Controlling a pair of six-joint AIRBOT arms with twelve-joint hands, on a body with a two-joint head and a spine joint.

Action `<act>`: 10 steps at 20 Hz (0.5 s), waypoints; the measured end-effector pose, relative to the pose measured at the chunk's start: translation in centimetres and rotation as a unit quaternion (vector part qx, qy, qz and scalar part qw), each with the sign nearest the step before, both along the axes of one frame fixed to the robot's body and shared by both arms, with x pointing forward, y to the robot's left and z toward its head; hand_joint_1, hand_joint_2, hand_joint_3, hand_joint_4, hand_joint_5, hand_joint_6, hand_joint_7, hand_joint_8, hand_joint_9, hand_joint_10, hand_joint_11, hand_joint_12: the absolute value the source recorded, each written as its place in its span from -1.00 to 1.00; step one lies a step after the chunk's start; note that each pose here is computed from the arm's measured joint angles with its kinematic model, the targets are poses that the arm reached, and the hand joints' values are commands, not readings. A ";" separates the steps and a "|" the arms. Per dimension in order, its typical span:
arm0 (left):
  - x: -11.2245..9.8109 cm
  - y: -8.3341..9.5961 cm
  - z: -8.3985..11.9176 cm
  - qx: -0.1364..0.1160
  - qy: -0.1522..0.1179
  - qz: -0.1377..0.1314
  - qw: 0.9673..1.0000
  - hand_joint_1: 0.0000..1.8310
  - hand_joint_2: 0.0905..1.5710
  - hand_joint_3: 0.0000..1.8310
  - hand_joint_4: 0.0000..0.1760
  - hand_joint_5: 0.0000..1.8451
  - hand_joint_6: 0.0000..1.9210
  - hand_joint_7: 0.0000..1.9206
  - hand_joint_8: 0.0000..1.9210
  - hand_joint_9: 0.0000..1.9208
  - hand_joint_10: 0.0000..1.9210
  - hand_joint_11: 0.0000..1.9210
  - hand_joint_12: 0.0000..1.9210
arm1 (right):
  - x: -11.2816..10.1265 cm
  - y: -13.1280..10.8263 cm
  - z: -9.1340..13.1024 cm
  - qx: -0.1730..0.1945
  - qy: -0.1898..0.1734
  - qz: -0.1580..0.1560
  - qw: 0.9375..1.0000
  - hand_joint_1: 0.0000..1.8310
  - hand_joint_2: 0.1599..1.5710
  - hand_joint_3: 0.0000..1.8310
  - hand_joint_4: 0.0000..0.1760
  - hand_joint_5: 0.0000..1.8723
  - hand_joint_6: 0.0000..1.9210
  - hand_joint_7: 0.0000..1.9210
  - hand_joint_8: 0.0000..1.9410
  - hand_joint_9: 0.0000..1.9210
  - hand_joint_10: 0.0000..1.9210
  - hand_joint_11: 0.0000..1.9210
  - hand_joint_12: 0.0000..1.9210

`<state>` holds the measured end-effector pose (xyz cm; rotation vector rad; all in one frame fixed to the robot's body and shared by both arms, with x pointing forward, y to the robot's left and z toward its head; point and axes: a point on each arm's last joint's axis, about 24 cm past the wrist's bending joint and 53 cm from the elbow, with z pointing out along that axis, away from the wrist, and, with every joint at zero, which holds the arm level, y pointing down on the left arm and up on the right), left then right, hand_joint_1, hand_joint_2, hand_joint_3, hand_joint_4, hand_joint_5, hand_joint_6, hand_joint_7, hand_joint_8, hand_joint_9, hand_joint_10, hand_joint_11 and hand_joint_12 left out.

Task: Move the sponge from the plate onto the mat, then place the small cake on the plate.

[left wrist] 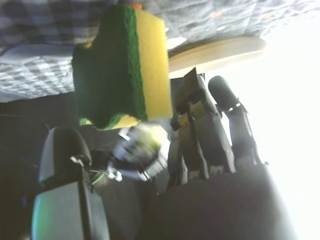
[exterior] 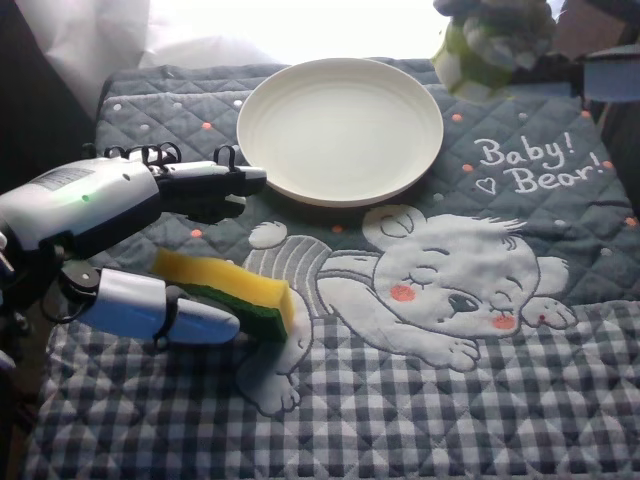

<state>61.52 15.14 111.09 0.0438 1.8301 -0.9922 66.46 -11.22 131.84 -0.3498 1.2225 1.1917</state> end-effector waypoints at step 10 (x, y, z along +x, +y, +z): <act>0.7 -1.5 0.6 -0.013 -0.010 -0.013 1.000 -0.19 0.07 -1.00 -0.97 -0.57 -1.00 -0.41 -1.00 -0.42 -1.00 -0.94 0.22 | 10.9 12.6 -8.3 -0.071 0.134 -0.063 0.986 0.63 0.29 -1.00 -1.00 0.09 -0.12 0.06 -0.31 0.12 -0.09 -0.07 0.51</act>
